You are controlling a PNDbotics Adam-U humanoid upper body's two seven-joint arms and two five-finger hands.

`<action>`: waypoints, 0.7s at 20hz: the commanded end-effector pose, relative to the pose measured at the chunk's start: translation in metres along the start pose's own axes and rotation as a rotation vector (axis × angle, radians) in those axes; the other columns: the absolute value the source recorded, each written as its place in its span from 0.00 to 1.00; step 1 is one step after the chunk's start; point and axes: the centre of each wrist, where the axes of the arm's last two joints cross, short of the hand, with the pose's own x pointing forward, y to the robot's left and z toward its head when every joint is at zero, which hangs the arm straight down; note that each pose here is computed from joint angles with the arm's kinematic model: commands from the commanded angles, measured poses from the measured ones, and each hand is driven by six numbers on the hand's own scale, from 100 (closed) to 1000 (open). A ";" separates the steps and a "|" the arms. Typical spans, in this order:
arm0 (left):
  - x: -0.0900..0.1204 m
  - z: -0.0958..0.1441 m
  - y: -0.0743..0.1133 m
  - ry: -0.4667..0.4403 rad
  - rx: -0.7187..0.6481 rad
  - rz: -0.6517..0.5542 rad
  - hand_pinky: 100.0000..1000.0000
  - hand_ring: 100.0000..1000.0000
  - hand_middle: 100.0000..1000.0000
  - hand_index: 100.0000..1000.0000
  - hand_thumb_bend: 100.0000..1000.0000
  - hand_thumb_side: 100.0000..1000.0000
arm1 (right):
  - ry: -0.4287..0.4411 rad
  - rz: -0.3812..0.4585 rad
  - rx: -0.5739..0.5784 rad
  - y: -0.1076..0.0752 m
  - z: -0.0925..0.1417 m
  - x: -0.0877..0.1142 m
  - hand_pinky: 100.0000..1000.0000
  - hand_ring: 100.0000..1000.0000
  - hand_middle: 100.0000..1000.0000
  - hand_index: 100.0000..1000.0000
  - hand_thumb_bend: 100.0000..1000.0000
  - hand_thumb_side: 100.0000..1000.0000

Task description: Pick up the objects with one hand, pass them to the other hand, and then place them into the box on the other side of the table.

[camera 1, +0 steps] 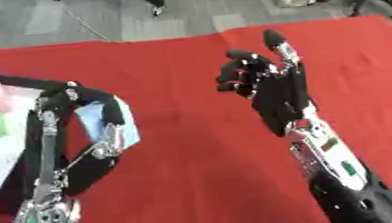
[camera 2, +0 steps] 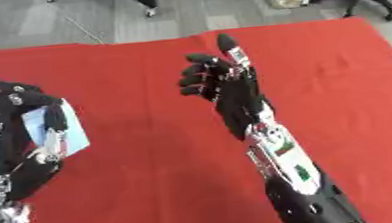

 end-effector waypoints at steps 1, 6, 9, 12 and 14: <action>-0.004 -0.009 0.029 -0.044 0.067 -0.097 0.43 0.28 0.21 0.48 0.00 0.26 | -0.023 0.014 -0.040 -0.007 -0.001 0.004 0.64 0.60 0.54 0.72 0.25 1.00; -0.027 0.005 0.075 0.022 0.127 -0.344 0.42 0.27 0.20 0.47 0.00 0.08 | -0.023 0.036 -0.108 -0.020 0.004 0.001 0.64 0.60 0.54 0.72 0.26 1.00; -0.050 0.025 0.108 0.117 0.134 -0.536 0.42 0.27 0.20 0.46 0.00 0.00 | -0.025 0.046 -0.133 -0.025 0.007 0.000 0.64 0.60 0.54 0.72 0.26 1.00; -0.072 0.045 0.144 0.233 0.101 -0.714 0.42 0.26 0.20 0.45 0.13 0.00 | -0.021 0.048 -0.148 -0.027 0.009 -0.002 0.64 0.60 0.54 0.72 0.27 1.00; -0.084 0.053 0.168 0.311 0.065 -0.826 0.43 0.27 0.20 0.46 0.15 0.00 | -0.018 0.047 -0.145 -0.027 0.009 -0.003 0.64 0.60 0.54 0.72 0.26 1.00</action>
